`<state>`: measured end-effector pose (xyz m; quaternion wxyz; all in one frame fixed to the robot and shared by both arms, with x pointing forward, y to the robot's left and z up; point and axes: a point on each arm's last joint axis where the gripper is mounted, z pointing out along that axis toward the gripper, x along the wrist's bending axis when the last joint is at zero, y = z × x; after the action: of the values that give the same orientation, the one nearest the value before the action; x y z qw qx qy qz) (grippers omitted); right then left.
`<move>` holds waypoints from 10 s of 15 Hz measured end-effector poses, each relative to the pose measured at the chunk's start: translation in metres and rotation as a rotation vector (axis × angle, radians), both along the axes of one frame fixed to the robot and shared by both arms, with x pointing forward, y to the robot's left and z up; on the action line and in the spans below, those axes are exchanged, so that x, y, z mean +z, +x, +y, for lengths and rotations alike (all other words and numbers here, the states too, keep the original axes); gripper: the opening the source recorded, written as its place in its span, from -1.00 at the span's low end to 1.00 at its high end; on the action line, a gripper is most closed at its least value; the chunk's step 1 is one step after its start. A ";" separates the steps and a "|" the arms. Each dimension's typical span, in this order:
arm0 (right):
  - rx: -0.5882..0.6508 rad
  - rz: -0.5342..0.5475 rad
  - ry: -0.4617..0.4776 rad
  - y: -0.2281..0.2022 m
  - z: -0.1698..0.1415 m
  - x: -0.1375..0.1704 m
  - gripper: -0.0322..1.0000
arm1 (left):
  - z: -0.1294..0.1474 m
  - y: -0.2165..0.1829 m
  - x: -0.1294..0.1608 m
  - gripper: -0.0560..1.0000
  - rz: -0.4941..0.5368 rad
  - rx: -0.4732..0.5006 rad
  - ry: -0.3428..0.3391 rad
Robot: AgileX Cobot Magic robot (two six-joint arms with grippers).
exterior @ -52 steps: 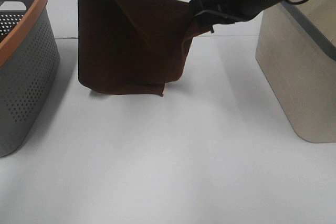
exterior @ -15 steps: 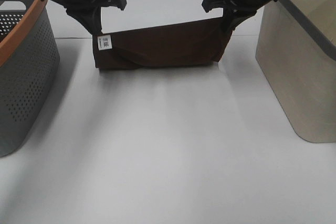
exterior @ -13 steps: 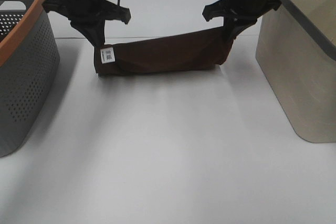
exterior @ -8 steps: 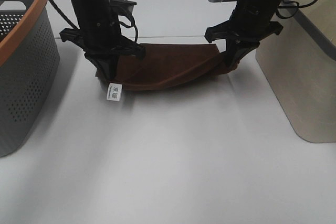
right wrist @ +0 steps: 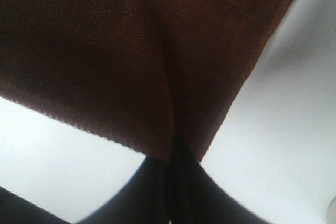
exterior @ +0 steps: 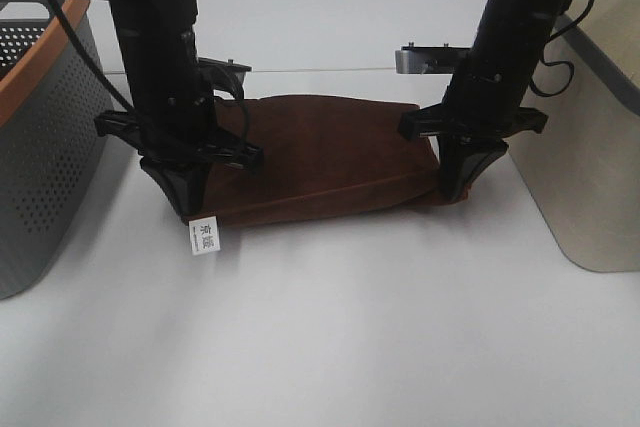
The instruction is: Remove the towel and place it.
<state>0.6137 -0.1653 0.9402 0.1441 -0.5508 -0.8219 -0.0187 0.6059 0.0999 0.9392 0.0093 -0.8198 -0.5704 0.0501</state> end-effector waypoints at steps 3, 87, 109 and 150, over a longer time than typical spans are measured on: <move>0.015 0.069 0.009 -0.011 -0.001 -0.007 -0.89 | 0.000 -0.007 0.003 -0.87 0.013 0.000 -0.007; -0.290 -1.160 0.099 -0.386 -0.114 0.106 0.39 | 0.194 -0.374 0.117 0.79 -1.179 0.223 -0.230; -0.290 -1.164 0.102 -0.387 -0.114 0.106 0.39 | 0.194 -0.374 0.117 0.79 -1.179 0.222 -0.229; -0.290 -1.164 0.102 -0.387 -0.114 0.106 0.39 | 0.194 -0.374 0.117 0.79 -1.179 0.222 -0.229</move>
<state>0.2268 -0.2792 1.0458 -0.3072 -0.5489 -0.6803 -0.3762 0.2315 0.2937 1.0566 -0.4015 -0.6407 -0.5527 -0.3505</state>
